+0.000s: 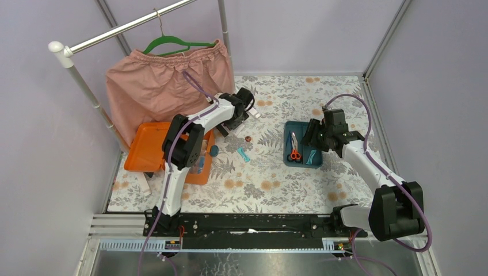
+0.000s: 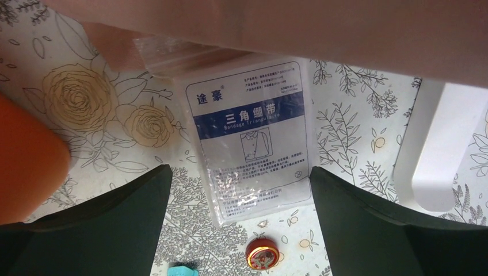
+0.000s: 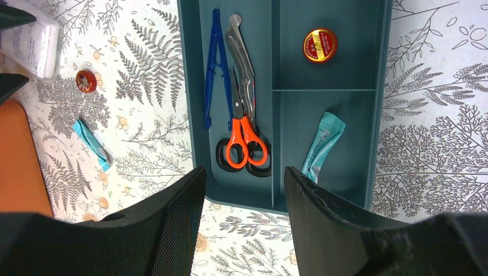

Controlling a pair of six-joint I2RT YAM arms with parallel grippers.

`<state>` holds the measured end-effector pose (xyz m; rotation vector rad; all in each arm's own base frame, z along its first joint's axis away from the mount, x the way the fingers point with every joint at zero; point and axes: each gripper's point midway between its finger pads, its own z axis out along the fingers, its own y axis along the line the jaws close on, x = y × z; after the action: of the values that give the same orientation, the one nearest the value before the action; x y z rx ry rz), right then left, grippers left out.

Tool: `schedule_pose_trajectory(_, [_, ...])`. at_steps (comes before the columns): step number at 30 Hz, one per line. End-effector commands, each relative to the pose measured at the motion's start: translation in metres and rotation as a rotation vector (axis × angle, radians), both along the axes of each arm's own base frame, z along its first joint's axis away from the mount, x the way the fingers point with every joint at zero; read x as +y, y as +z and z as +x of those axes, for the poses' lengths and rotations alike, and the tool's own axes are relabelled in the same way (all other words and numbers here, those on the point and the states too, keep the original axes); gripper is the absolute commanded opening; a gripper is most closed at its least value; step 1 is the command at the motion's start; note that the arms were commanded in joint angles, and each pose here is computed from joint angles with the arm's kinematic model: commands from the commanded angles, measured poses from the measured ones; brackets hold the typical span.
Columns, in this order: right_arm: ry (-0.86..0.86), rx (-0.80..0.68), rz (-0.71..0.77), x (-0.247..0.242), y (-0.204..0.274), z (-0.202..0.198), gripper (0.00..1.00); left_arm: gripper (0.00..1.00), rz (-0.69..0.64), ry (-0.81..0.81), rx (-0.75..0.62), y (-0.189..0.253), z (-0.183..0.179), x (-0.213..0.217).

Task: Organize the medicine kit

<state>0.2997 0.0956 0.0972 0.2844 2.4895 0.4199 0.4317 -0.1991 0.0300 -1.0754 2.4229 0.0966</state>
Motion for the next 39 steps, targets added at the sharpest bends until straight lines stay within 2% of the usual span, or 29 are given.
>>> schedule_pose_trajectory(1, [0.005, -0.034, -0.015, -0.001, 0.007, 0.0, 0.6, 0.99, 0.003, 0.036, -0.026, -0.005, 0.011, -0.002])
schedule_pose_trajectory(11, [0.003, -0.031, -0.028, -0.004, 0.005, -0.002, 0.61, 0.96, 0.016, 0.036, -0.004, -0.02, 0.012, -0.002])
schedule_pose_trajectory(20, [0.003, -0.031, -0.031, -0.004, 0.004, -0.002, 0.61, 0.82, 0.017, 0.0, -0.005, -0.017, 0.014, -0.004])
schedule_pose_trajectory(23, [-0.004, -0.027, -0.031, -0.005, 0.003, -0.002, 0.61, 0.76, 0.002, -0.021, -0.027, -0.006, 0.017, -0.007])
schedule_pose_trajectory(30, [-0.005, -0.029, -0.028, -0.004, 0.002, -0.002, 0.62, 0.7, -0.033, -0.116, -0.083, 0.025, 0.013, -0.031])
schedule_pose_trajectory(39, [-0.003, -0.031, -0.028, -0.004, 0.003, -0.002, 0.62, 0.7, -0.067, -0.286, -0.156, 0.074, -0.015, -0.07])
